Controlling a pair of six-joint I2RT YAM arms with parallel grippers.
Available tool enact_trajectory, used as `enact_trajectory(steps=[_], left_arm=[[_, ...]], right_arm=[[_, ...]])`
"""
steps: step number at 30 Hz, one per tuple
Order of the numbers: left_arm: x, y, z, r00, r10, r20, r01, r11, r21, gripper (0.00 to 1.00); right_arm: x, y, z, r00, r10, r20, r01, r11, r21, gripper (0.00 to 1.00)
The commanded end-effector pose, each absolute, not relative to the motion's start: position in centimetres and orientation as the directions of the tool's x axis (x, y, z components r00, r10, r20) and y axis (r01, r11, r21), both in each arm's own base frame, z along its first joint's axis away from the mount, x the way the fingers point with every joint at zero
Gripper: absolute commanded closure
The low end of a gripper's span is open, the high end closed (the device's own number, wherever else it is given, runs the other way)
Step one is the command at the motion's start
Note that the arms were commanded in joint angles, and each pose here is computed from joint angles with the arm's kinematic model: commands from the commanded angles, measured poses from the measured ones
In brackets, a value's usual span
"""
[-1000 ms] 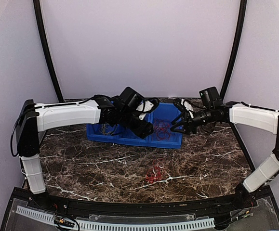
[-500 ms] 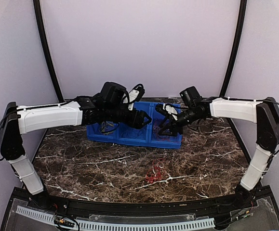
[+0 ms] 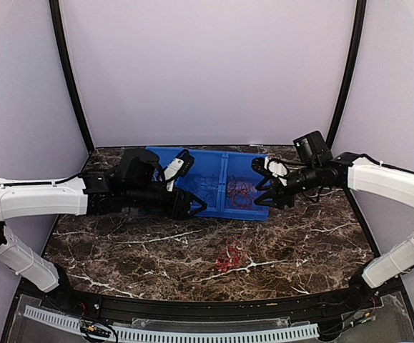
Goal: Untangle the cables
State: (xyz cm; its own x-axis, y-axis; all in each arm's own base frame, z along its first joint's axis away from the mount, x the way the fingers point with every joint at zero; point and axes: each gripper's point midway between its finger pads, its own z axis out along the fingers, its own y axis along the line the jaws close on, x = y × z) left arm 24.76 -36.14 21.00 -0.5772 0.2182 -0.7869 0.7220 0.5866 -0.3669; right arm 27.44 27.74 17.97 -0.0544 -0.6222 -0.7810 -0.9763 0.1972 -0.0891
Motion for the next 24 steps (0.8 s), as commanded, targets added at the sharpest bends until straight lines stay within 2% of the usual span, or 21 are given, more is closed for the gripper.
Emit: enact_trajectory(steps=[1, 8, 11, 16, 24], left_arm=[[21.2, -36.9, 18.5, -0.572, 0.304, -0.762, 0.759, 0.549, -0.35, 0.39], [18.1, -40.0, 14.4, -0.623, 0.361, -0.694, 0.75, 0.528, -0.399, 0.43], [18.3, -41.3, 11.9, -0.679, 0.37, -0.635, 0.704, 0.573, -0.419, 0.46], [19.0, -43.7, 10.5, -0.731, 0.336, -0.594, 0.649, 0.611, -0.454, 0.52], [20.4, -46.2, 8.9, -0.76, 0.316, -0.567, 0.614, 0.634, -0.469, 0.53]], right_arm=[[26.3, 26.2, 17.0, -0.059, -0.636, -0.769, -0.964, 0.235, -0.121, 0.5], [26.8, 23.0, 15.4, -0.118, -0.612, -0.782, -0.936, 0.332, -0.118, 0.54], [27.3, 22.3, 14.8, -0.145, -0.613, -0.776, -0.93, 0.352, -0.104, 0.53], [27.4, 22.2, 14.4, -0.156, -0.617, -0.771, -0.934, 0.347, -0.089, 0.53], [27.1, 22.4, 14.7, -0.143, -0.612, -0.777, -0.939, 0.332, -0.089, 0.52]])
